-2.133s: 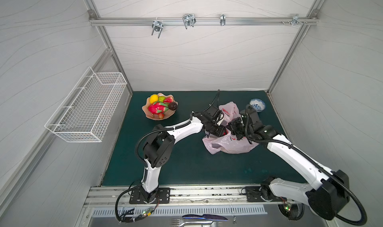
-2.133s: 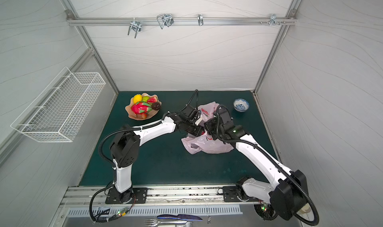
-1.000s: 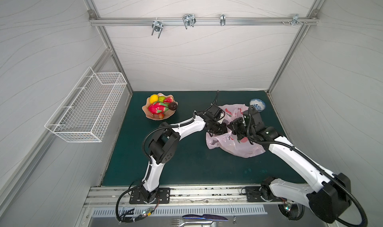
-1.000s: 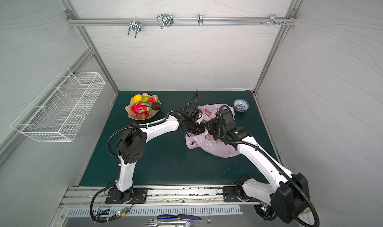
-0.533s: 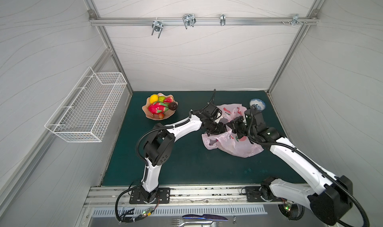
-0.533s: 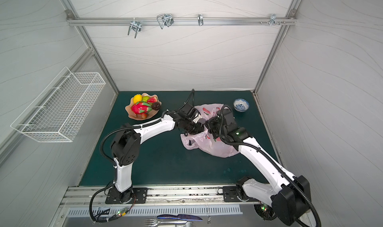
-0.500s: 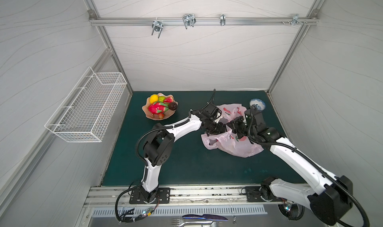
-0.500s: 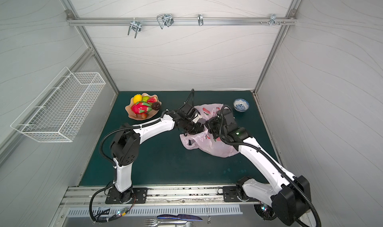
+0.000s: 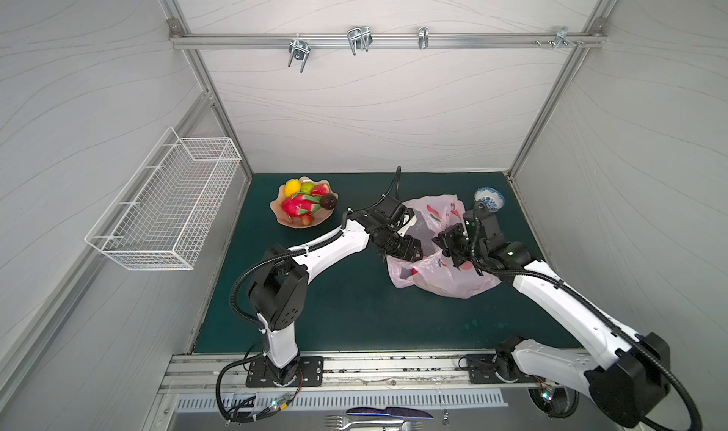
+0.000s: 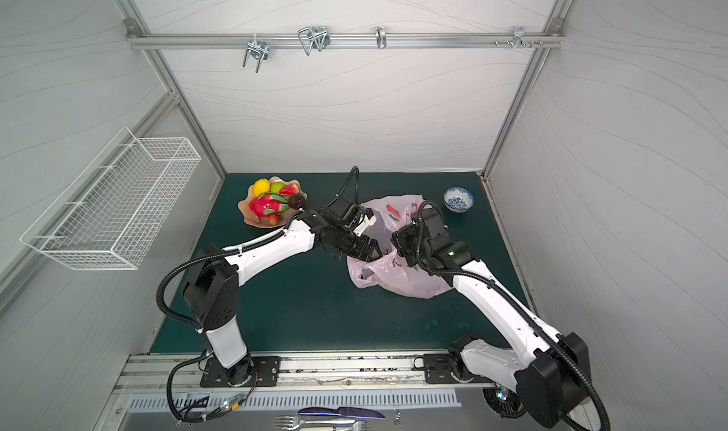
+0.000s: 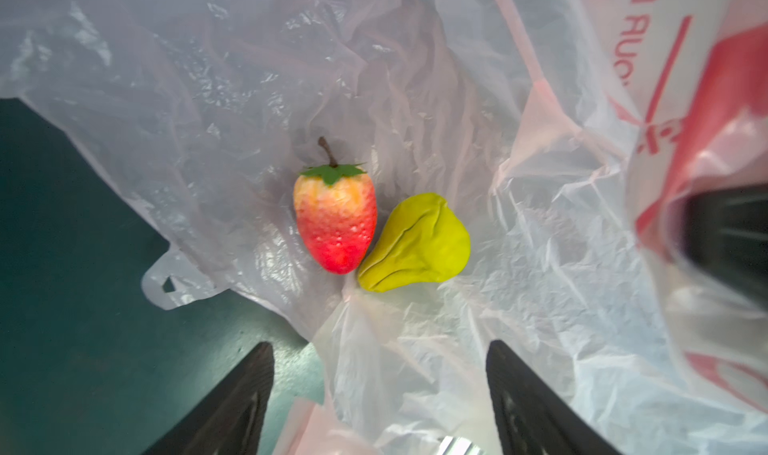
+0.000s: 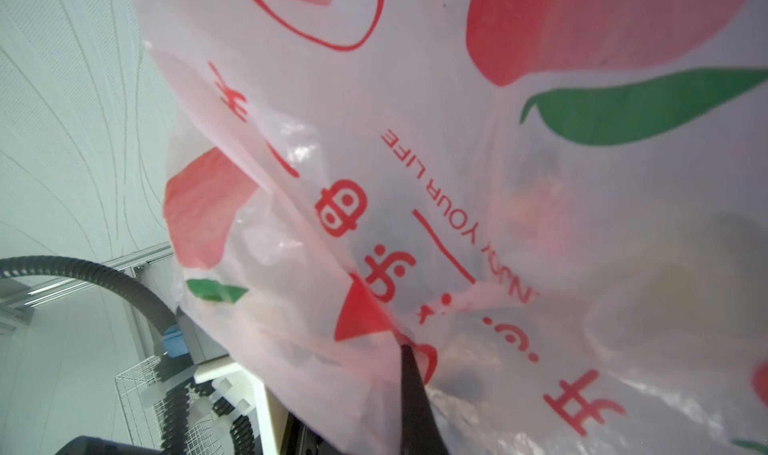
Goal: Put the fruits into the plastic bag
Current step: 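Withdraw the left gripper from the bag back over the fruit plate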
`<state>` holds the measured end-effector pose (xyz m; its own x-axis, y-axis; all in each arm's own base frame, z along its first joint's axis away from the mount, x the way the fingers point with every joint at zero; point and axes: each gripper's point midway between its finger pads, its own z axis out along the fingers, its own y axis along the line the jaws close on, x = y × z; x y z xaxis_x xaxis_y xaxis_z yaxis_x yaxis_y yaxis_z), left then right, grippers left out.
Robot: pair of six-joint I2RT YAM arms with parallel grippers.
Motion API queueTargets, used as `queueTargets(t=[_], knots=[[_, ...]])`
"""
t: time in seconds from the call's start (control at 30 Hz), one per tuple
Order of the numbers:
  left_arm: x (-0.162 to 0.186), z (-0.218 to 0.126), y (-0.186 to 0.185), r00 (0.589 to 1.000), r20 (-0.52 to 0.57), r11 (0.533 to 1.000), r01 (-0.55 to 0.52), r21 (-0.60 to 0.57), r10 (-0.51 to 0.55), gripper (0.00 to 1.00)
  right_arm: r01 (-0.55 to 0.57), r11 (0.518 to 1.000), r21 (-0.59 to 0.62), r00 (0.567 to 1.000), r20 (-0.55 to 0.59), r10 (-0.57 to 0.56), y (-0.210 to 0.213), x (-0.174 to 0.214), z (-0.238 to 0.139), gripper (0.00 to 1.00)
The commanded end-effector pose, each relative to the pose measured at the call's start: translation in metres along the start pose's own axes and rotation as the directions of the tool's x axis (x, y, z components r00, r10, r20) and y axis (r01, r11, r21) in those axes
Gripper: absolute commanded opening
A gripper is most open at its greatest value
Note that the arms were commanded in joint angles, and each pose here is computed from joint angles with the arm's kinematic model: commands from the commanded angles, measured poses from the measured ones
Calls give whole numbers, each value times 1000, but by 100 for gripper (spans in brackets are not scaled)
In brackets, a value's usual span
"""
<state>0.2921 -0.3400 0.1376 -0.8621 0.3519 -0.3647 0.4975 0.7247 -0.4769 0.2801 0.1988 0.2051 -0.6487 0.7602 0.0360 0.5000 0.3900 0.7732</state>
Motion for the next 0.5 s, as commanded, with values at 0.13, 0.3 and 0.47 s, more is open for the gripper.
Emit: queueTargets(t=[0.13, 0.3, 0.47], knots=[[1, -28, 16, 998, 46, 998, -36, -56, 39, 82, -17, 1000, 12, 1000, 8, 17, 1, -2, 0, 0], [1, -48, 28, 996, 91, 997, -18, -76, 25, 82, -13, 1000, 12, 1000, 4, 13, 1, -1, 0, 0], [-3, -72, 38, 988, 153, 995, 23, -95, -9, 82, -10, 1000, 14, 1000, -1, 10, 2, -1, 1, 0]])
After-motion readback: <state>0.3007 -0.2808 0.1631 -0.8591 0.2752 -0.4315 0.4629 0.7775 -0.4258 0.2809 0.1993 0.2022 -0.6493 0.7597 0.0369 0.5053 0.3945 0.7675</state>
